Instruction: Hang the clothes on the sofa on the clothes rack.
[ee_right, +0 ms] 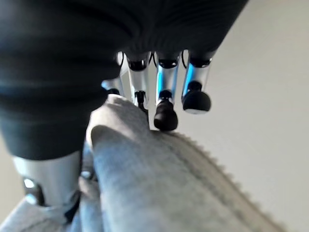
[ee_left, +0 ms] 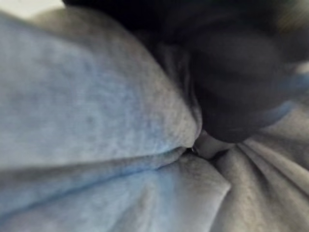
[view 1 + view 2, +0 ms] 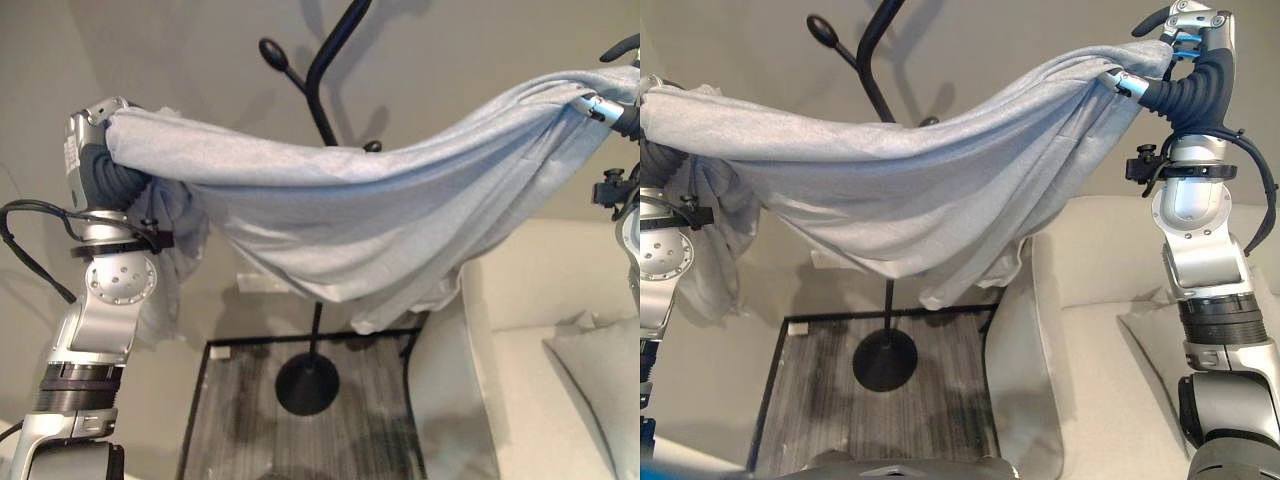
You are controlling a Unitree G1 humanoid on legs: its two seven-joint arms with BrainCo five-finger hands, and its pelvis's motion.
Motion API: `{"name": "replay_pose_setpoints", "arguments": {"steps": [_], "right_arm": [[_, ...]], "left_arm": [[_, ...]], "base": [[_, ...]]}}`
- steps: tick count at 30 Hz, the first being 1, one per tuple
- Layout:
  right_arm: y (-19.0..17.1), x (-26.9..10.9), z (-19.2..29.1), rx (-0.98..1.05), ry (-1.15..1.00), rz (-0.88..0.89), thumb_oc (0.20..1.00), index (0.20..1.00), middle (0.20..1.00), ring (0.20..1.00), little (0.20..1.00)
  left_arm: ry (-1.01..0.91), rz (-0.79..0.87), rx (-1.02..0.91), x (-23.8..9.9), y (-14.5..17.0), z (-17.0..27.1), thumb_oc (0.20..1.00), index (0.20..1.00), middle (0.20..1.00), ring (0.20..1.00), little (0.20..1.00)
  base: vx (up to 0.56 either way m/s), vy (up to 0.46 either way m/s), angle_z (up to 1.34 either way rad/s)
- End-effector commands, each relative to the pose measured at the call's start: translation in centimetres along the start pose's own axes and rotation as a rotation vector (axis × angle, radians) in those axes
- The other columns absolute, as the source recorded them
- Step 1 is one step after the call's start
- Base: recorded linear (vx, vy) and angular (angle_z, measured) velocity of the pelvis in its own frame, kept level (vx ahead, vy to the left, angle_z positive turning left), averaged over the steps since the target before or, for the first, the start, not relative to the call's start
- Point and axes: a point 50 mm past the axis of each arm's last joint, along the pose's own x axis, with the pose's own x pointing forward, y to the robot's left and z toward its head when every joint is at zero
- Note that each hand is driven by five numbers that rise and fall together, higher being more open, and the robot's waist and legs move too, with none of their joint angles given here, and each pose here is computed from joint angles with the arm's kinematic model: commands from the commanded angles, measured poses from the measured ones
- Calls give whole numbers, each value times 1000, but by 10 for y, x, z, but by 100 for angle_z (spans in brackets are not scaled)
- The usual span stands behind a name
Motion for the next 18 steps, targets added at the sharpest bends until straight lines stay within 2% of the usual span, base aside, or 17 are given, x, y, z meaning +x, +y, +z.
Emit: {"name": "replay_pose_setpoints", "arguments": {"steps": [1, 9, 13, 18], "right_arm": [[-37, 19, -4, -130, 11, -93, 200, 200, 200, 200, 200], [-37, 18, -41, -248, 191, -17, 200, 200, 200, 200, 200], [-33, 25, -47, -247, 217, -7, 200, 200, 200, 200, 200], [-46, 46, -44, -300, 208, -48, 200, 200, 200, 200, 200]], "left_arm": [[-139, 27, -87, 6, 3, 30, 200, 200, 200, 200, 200], [-68, -35, -98, 15, -23, 20, 200, 200, 200, 200, 200], [-45, -46, -113, 26, -31, 19, 200, 200, 200, 200, 200], [-38, -66, -108, 36, -33, 18, 200, 200, 200, 200, 200]], "base": [[65, -87, 4], [172, -240, 6], [162, -262, 2], [183, -154, 10]]}}
